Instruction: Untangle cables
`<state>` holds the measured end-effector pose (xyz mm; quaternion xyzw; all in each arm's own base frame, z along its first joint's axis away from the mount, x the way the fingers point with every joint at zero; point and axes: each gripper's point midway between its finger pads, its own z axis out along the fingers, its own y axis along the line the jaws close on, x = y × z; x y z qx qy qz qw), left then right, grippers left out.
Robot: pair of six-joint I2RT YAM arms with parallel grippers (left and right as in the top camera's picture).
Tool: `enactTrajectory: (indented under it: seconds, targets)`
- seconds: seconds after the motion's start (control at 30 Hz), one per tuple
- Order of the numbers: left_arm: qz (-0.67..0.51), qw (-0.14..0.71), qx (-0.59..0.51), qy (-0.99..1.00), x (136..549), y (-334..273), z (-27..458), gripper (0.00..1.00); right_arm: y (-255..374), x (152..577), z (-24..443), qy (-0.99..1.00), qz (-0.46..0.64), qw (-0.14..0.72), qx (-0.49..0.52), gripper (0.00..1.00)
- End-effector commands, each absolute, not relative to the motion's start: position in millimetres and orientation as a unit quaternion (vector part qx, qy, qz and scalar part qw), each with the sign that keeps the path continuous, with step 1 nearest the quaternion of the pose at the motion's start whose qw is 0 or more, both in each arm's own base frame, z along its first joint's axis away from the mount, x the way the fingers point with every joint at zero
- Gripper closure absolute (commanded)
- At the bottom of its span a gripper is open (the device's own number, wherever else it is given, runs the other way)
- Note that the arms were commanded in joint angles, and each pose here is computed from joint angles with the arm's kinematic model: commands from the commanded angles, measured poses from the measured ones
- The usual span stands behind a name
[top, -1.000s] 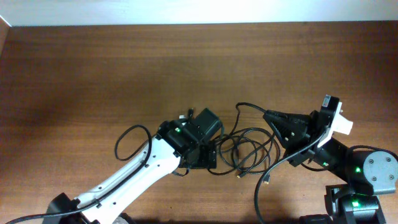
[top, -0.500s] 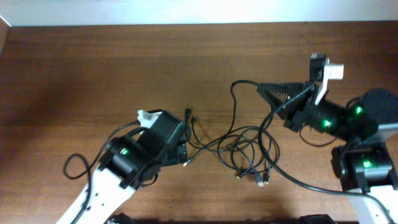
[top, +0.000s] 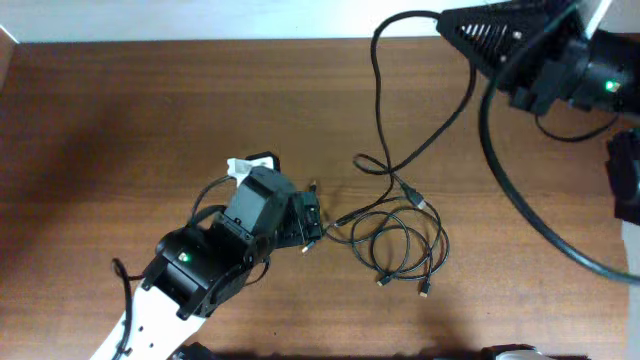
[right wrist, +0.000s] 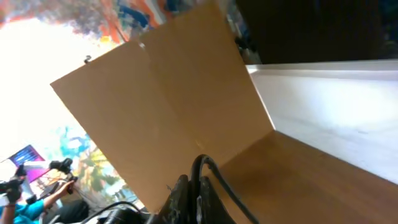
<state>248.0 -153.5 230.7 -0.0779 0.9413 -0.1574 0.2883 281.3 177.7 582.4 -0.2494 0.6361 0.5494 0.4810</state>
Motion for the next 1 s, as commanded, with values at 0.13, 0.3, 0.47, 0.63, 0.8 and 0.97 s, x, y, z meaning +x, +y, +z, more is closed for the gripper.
enactTrajectory:
  seconds: [0.13, 0.3, 0.47, 0.63, 0.8, 0.97]
  targets:
    - [-0.227, 0.273, -0.050, 0.933, 243, -178, 244, 0.01, 142, 271, 641, 0.557, 0.496, 0.598, -0.292, 0.96]
    - [-0.226, 0.274, -0.051, 0.933, 243, -178, 244, 0.01, 78, 289, 604, 0.611, 0.442, 0.576, -0.315, 0.96]
    - [-0.226, 0.273, -0.051, 0.934, 243, -178, 244, 0.01, 25, 342, 570, 0.663, 0.465, 0.548, -0.209, 0.96]
    - [-0.226, 0.273, -0.051, 0.934, 243, -178, 244, 0.01, -38, 427, 498, 0.731, 0.436, 0.524, 0.035, 0.96]
    - [-0.226, 0.273, -0.051, 0.934, 243, -178, 244, 0.01, -167, 435, 412, 0.823, 0.025, 0.526, 0.214, 0.96]
    - [-0.226, 0.273, -0.051, 0.934, 243, -178, 244, 0.01, -253, 408, 452, 0.749, -0.229, 0.554, 0.283, 0.96]
